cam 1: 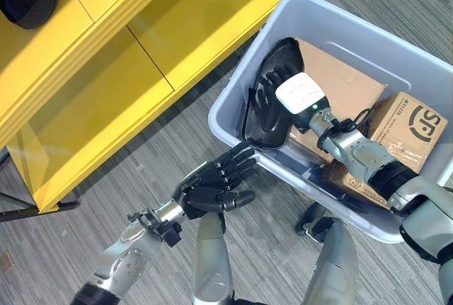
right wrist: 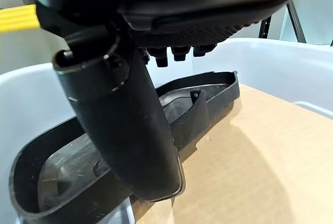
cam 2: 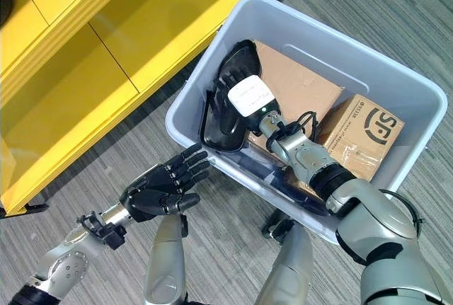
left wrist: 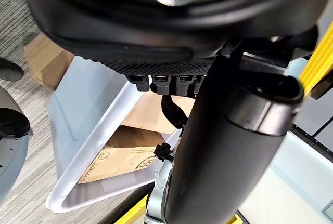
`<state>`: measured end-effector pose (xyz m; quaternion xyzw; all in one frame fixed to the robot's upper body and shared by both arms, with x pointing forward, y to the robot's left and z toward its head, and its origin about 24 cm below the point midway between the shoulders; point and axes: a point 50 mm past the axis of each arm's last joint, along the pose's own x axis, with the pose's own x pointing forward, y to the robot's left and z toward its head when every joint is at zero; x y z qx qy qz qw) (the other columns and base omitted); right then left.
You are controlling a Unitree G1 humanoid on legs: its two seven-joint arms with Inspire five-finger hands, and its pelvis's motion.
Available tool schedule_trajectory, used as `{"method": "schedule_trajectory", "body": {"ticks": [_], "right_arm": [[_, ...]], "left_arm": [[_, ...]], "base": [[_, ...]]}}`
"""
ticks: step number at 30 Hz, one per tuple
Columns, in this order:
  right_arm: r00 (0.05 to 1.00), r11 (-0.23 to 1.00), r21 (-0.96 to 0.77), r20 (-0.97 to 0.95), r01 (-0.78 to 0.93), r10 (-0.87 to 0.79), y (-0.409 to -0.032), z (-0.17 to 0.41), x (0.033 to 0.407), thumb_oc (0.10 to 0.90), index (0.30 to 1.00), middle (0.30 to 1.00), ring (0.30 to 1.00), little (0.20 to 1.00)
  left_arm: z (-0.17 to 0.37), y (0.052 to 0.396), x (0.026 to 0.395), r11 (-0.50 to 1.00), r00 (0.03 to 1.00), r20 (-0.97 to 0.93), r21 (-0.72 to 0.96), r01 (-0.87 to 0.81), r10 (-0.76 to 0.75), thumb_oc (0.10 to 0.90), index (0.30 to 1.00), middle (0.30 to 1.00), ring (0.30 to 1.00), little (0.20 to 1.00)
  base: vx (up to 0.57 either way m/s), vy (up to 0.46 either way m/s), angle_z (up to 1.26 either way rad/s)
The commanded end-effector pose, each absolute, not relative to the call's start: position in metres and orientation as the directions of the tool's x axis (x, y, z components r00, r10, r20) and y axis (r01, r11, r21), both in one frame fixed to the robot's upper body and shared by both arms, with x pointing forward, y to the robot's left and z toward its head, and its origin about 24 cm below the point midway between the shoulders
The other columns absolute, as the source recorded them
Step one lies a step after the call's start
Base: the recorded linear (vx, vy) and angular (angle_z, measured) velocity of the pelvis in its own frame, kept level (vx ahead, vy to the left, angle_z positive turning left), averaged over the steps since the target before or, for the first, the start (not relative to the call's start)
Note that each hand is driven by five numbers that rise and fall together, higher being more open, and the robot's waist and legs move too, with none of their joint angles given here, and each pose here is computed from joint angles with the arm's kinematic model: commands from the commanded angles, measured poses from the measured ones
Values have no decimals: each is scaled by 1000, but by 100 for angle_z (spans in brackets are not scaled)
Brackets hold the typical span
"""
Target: Move parts from the plastic box to the shelf.
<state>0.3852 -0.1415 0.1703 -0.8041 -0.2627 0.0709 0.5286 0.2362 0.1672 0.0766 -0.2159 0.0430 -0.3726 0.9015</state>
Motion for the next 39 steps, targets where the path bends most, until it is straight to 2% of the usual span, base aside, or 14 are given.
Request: {"method": "schedule_trajectory", "body": {"ticks": [1,9,15,28,39], "right_arm": [[725,-274,-767,334,580,602,-112,232,387,900,1000,1000,1000,1000],[766,-471,-671,234,573,599,-129,234,391,900,1000,1000,1000,1000],[791,-549,-628,186,551,582,-137,237,394,900,1000,1000,1000,1000],[879,-609,-639,274,470,391,-177,257,405,900,1000,1000,1000,1000],[902,-636,-644,245,425,355,-190,260,408,900,1000,1000,1000,1000]], "left_arm": [[115,137,230,480,595,301,-378,792,-745,900,1000,1000,1000,1000],[112,143,228,480,589,285,-371,795,-756,900,1000,1000,1000,1000],[111,146,227,490,595,275,-366,791,-755,900,1000,1000,1000,1000],[108,150,224,488,586,265,-353,798,-766,900,1000,1000,1000,1000],[108,150,225,490,588,269,-352,798,-763,900,1000,1000,1000,1000]], "base": [[0,0,0],[3,-15,2],[1,-6,0],[-1,-16,0],[-1,1,1]]}}
